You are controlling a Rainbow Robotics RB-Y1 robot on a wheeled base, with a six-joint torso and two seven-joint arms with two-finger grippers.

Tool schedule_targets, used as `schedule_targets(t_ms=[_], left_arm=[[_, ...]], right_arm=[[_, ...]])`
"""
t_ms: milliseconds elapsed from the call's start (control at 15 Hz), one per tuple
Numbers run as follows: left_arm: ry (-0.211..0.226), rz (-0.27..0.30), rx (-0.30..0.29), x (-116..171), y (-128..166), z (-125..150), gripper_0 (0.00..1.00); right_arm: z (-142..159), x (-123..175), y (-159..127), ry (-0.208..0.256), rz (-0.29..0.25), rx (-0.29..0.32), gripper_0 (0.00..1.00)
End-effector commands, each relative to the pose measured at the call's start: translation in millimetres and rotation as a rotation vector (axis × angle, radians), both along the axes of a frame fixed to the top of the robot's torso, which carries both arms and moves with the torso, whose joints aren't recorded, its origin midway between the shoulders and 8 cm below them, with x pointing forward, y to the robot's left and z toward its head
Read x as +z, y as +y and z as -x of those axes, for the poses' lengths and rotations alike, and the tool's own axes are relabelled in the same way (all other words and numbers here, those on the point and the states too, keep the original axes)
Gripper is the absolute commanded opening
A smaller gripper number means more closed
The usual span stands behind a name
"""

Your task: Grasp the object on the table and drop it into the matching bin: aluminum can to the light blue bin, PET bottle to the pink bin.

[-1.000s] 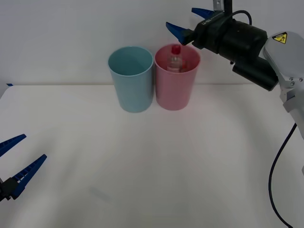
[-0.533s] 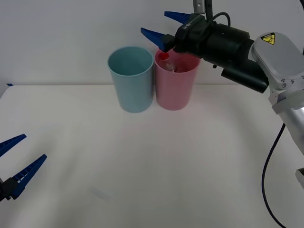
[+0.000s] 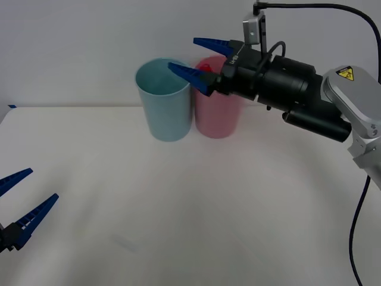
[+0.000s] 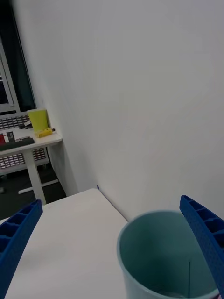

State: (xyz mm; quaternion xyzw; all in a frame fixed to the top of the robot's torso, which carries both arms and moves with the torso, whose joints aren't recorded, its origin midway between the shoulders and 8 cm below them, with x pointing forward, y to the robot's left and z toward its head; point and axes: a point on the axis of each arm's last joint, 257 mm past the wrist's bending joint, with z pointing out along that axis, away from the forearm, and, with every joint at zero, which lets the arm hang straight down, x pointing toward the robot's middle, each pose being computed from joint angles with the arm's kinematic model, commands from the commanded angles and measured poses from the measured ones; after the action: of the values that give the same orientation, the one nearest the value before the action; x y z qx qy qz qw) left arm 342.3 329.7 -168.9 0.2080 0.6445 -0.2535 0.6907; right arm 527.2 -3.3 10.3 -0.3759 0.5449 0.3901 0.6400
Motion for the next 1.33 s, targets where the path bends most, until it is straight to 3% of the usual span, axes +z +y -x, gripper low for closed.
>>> schedule_targets(t_ms=[67, 200, 333, 600, 733, 933, 1067, 1333], left_arm=[[0.000, 0.000, 0.000, 0.0, 0.0, 0.0, 1.00], [0.000, 0.000, 0.000, 0.0, 0.0, 0.0, 1.00], [0.000, 0.000, 0.000, 0.0, 0.0, 0.0, 1.00], [0.000, 0.000, 0.000, 0.0, 0.0, 0.0, 1.00], [0.000, 0.000, 0.000, 0.0, 0.0, 0.0, 1.00], [0.000, 0.000, 0.000, 0.0, 0.0, 0.0, 1.00], [0.000, 0.000, 0.000, 0.0, 0.0, 0.0, 1.00], [0.000, 0.000, 0.000, 0.0, 0.0, 0.0, 1.00]], right_arm=[[26.5, -14.0, -19.8, -0.037, 0.017, 0.034, 1.00], [45.7, -25.2, -35.2, -0.069, 0.043, 0.073, 1.00], [65.4, -38.8, -50.5, -0.064, 0.058, 0.114, 1.00], [93.1, -70.1, -86.7, -0.062, 0.088, 0.141, 1.00], [103.7, -85.8, -108.8, -0.135, 0.130, 0.124, 1.00], [116.9, -108.7, -138.9, -0.165, 0.166, 0.088, 1.00], [121.9, -122.7, -153.9, -0.159, 0.177, 0.054, 1.00], [138.2, -145.5, -173.0, -0.098, 0.188, 0.015, 1.00]])
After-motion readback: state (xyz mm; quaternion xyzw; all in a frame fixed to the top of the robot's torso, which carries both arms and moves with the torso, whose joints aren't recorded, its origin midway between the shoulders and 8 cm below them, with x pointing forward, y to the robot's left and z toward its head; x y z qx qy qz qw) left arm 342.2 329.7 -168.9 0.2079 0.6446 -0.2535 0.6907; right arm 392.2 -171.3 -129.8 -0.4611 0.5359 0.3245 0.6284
